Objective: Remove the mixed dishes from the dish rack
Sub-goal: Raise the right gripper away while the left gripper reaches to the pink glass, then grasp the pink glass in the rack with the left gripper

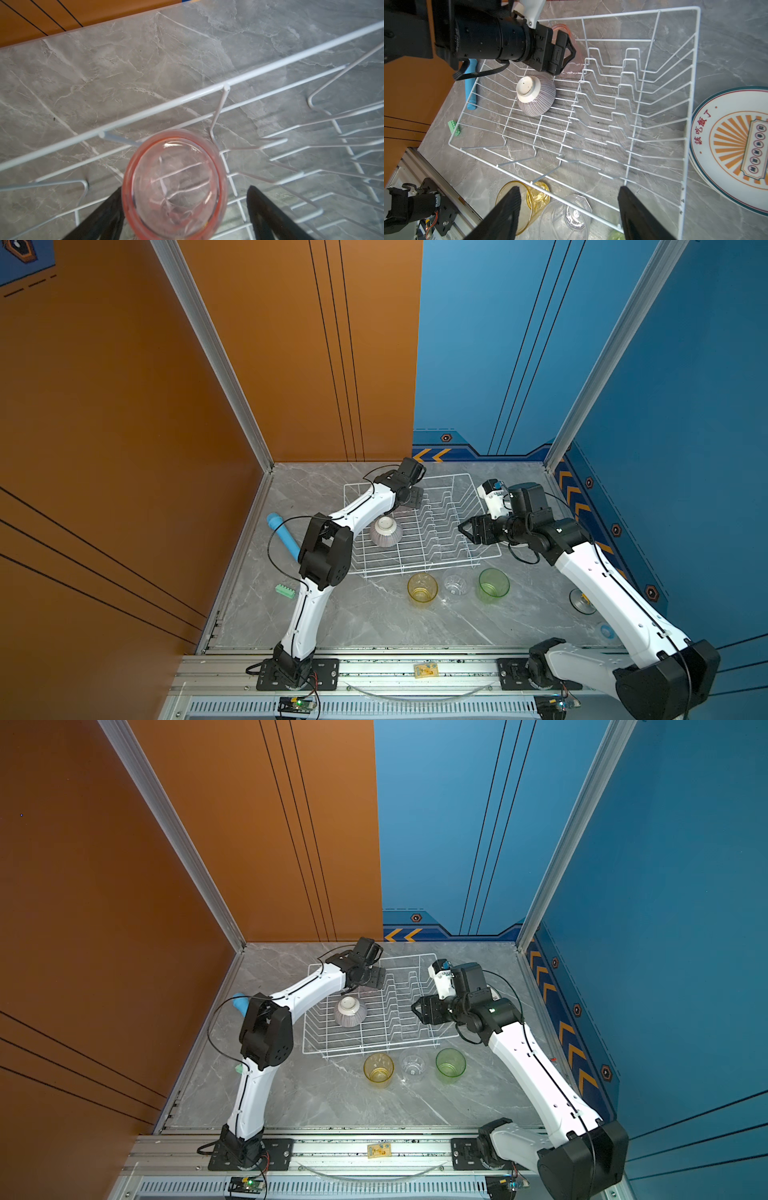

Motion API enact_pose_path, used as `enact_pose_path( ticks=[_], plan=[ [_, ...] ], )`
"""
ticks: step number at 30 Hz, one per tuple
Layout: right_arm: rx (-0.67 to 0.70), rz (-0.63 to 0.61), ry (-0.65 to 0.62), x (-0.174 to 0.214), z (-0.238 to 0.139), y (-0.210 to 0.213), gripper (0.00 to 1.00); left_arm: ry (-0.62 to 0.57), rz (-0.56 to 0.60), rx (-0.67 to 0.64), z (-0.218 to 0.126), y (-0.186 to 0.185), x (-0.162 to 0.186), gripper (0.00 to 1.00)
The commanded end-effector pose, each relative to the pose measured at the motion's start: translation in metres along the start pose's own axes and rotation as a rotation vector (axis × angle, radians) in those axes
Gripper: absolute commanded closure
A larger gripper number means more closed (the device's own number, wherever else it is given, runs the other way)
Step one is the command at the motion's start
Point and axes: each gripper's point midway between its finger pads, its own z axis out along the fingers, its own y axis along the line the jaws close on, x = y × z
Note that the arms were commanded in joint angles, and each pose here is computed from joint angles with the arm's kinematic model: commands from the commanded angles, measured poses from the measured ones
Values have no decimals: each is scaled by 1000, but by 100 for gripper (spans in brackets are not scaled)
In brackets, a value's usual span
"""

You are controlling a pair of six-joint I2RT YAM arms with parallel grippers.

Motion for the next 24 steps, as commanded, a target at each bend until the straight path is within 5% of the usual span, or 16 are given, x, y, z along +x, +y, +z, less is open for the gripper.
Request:
enact_pose_path(
  ticks=[1, 19, 24],
  plan=[
    [-27, 14, -22, -5, 2, 2, 27, -5, -37, 11, 9, -2, -5, 9],
    [-42, 30, -2, -1, 15, -3, 27, 7, -37, -14, 23, 3, -1, 13],
    [-54, 35, 1, -1, 18, -1, 27, 6, -35, -15, 23, 5, -2, 21]
  ],
)
